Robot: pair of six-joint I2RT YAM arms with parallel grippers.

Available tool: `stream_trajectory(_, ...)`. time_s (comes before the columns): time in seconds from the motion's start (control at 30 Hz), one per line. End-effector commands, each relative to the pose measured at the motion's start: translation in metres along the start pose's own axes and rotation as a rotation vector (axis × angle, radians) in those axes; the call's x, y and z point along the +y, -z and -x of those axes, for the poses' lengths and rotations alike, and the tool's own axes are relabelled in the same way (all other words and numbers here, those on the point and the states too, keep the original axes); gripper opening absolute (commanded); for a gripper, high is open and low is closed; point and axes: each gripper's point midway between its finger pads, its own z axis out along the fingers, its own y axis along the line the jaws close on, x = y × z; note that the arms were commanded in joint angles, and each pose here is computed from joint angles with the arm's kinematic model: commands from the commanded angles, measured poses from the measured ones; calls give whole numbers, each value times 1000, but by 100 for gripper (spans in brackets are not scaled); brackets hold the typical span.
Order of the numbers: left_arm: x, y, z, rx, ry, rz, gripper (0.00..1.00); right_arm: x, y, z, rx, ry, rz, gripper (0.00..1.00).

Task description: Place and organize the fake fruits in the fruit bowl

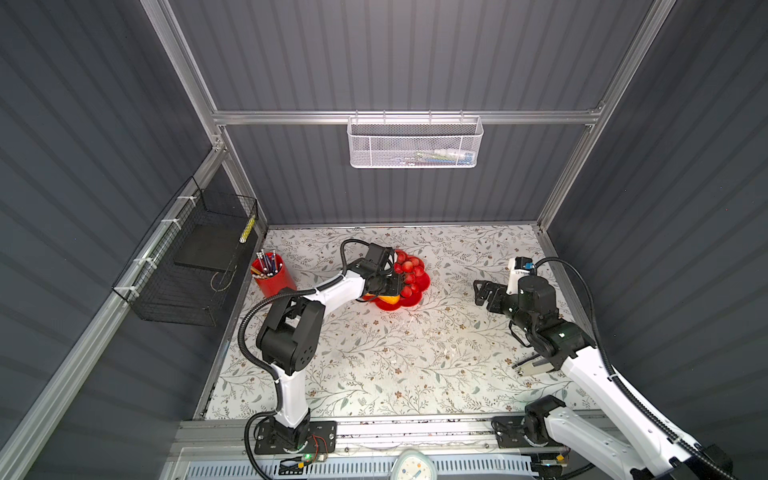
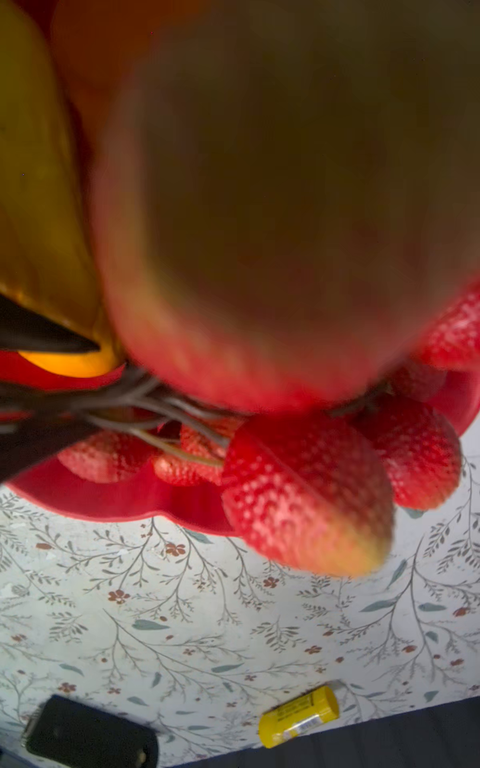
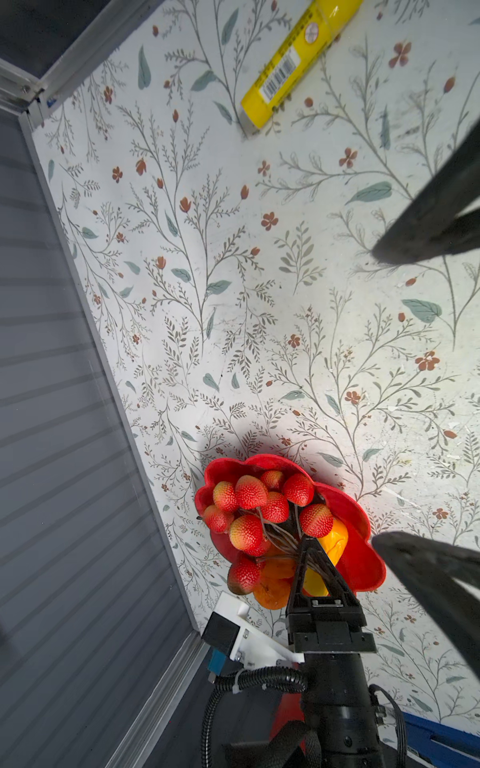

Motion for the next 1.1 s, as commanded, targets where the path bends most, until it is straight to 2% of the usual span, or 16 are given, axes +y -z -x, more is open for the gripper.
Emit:
stream_trajectory(0.0,1,18,7,-48,12,25,66,1,-2,3,-4,11,3,99)
stream_trajectory(0.17,-11,47,27,-137,-18,5,99,-2,-3,9,-15,23,-15,99)
stream_trajectory(0.37,-39,117,79,-399,-91,-37,100,-3,-5,20,-49,65,-28,99)
stream_trajectory(0.5,-30,174,96,-619,-125,65,100,-19,-6,25,-85,90,-102,99)
stream_trajectory(0.57,-10,197,90,-718,-133,171,100,-29,-3,25,-111,98,-141,99)
stream_trajectory(0.63,21,212,68,-791,-133,317,100,-42,0,24,-143,103,-191,99)
stream_trajectory(0.73,78,224,20,-828,-82,560,100,-68,5,16,-179,112,-299,99)
stream_trajectory(0.8,104,226,-14,-839,-78,663,100,-83,7,10,-198,136,-363,99)
stream_trajectory(0.93,135,227,-54,-866,-158,800,100,-96,5,5,-267,187,-414,99)
stream_trajectory(1.0,149,222,-59,-830,-179,851,100,-103,3,6,-318,191,-439,99)
stream_trajectory(1.07,160,210,-60,-787,-189,846,100,-107,-3,6,-371,213,-449,99)
